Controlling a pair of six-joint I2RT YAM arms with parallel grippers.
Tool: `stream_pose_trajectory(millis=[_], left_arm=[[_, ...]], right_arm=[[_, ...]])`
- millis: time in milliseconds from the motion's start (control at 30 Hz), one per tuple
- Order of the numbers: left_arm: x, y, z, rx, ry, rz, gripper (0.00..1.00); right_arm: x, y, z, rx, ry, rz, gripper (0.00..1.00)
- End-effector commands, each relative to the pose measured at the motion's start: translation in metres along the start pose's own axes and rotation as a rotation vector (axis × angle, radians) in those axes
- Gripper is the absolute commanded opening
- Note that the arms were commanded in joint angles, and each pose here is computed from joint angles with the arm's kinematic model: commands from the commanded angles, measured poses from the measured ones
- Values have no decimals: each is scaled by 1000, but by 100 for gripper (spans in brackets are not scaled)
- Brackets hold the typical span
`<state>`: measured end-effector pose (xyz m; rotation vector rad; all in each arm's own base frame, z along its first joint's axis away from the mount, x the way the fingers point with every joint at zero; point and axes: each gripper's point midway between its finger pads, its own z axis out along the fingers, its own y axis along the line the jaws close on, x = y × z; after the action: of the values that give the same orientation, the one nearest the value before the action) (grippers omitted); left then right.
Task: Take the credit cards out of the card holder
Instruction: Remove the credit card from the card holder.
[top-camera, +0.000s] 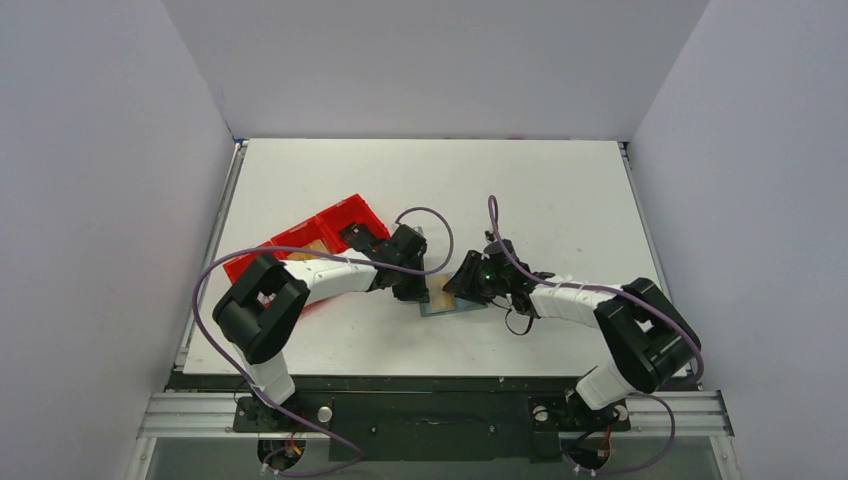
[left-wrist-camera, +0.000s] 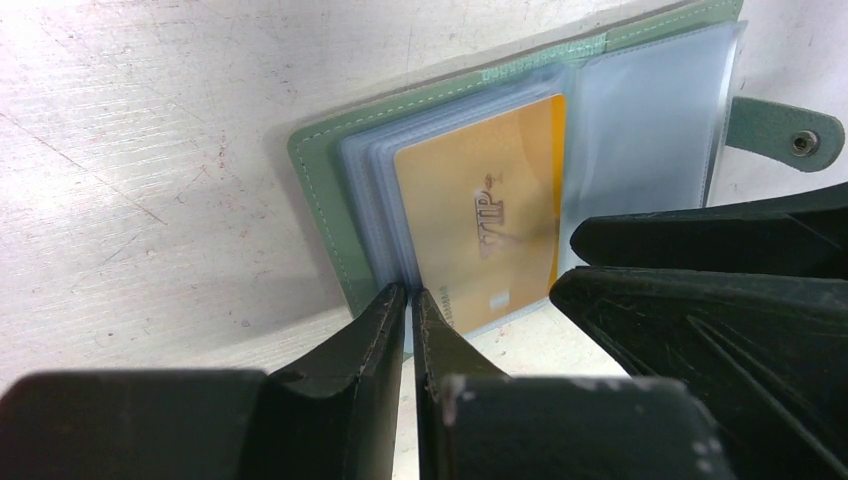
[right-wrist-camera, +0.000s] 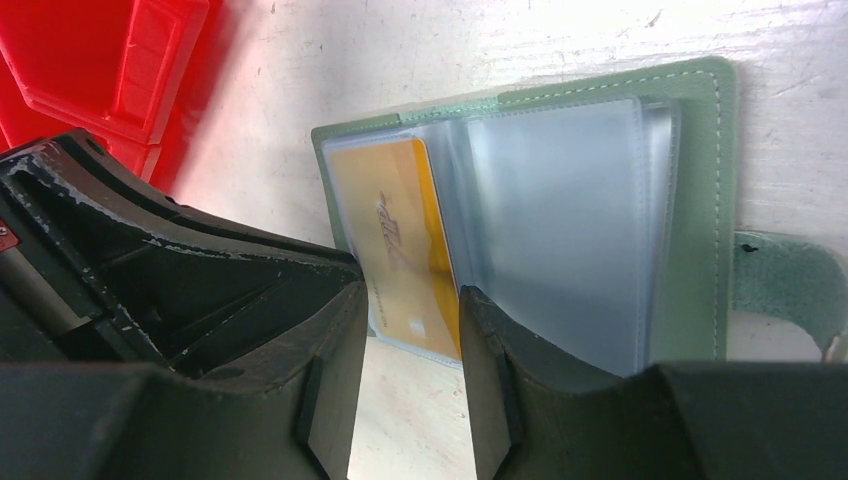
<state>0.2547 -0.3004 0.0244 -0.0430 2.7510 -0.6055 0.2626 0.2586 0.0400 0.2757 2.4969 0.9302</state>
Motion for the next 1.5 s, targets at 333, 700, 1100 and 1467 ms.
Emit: stream_pose_trajectory(millis=[333, 700, 1100, 1467], left_arm=[[-4, 15, 9, -74, -2, 1, 5], [-4, 16, 15, -82, 8, 5, 5], [-1, 20, 18, -93, 19, 3, 4], [1, 20, 18, -93, 21, 4, 4]], right_arm=[[-9, 7, 4, -28, -12, -21, 33], [-8, 8, 5, -72, -9, 23, 24], [-7, 18, 0, -153, -11, 49, 20], [-6, 18, -2, -173, -14, 67, 9]])
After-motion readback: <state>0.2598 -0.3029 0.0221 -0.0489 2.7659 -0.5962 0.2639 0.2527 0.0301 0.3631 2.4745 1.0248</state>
